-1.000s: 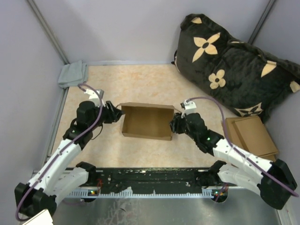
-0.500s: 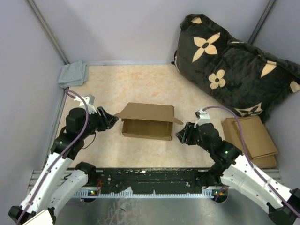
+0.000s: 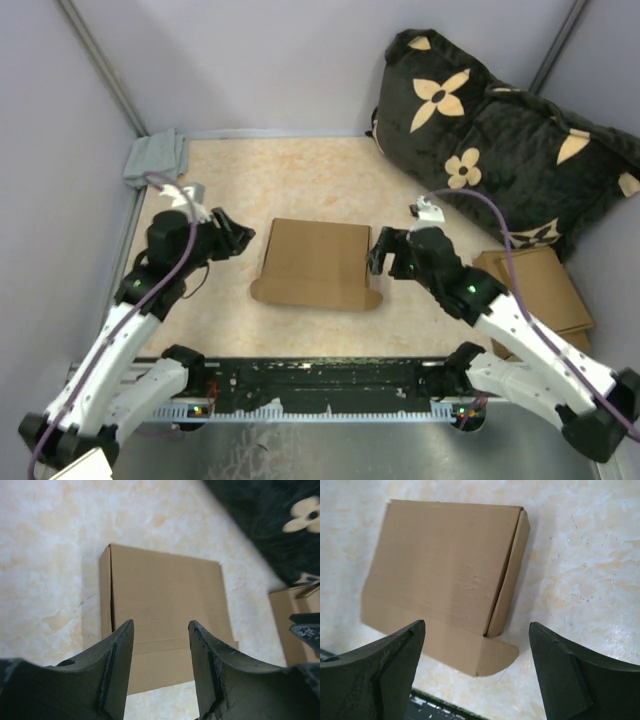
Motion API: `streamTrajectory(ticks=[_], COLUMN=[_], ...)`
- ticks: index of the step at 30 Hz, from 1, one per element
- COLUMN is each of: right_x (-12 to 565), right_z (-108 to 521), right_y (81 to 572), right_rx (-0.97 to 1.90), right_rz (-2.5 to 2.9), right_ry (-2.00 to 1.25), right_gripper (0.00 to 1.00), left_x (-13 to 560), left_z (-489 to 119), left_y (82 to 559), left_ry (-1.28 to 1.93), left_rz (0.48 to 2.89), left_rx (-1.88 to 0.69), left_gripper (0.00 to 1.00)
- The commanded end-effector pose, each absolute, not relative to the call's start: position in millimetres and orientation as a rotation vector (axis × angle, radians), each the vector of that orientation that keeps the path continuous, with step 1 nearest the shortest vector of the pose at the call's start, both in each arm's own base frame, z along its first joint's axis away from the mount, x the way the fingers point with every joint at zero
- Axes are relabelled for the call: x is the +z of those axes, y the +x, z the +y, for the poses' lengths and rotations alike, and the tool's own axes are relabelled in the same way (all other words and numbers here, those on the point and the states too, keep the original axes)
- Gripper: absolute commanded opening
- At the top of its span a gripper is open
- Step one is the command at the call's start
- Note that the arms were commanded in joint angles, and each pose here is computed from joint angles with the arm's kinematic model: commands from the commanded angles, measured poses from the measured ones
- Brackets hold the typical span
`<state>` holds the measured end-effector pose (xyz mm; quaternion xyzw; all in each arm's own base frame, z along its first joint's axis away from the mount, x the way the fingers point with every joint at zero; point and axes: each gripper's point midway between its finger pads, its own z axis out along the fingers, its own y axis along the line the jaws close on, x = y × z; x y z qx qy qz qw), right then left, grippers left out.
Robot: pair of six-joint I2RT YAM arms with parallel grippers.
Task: Fold the paper box
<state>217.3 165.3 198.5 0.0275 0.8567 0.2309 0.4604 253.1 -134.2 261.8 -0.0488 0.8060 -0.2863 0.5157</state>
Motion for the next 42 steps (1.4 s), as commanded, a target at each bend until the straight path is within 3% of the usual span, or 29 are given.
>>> streamTrajectory(ticks=[1, 6, 13, 23, 31, 42], right_x=[173, 141, 106, 63, 63, 85], right_z=[181, 198, 213, 214, 215, 219], right_y=[255, 280, 277, 277, 305, 383], right_rx=[0.485, 0.555, 0.599, 0.531, 0.537, 0.559], right_rz=[2.22, 2.29, 2.39, 2.517, 2.49, 2.425], right_ry=[0.029, 0.017, -0.043, -0.088, -0.092, -0.097], right_gripper=[0.85, 0.79, 0.68, 0.62, 0.53, 0.49], left_x=[199, 155, 117, 70, 74, 89], left_z=[-154, -161, -163, -162, -177, -200], left_y=[281, 301, 303, 302, 310, 355], left_ry=[-0.06, -0.062, -0.058, -0.078, -0.065, -0.037], left_rz=[2.121, 2.231, 2.318, 2.456, 2.431, 2.388], left_rx=[-0.66, -0.611, -0.595, -0.542, -0.63, -0.678], left_gripper=[0.54, 0.54, 0.54, 0.53, 0.5, 0.49])
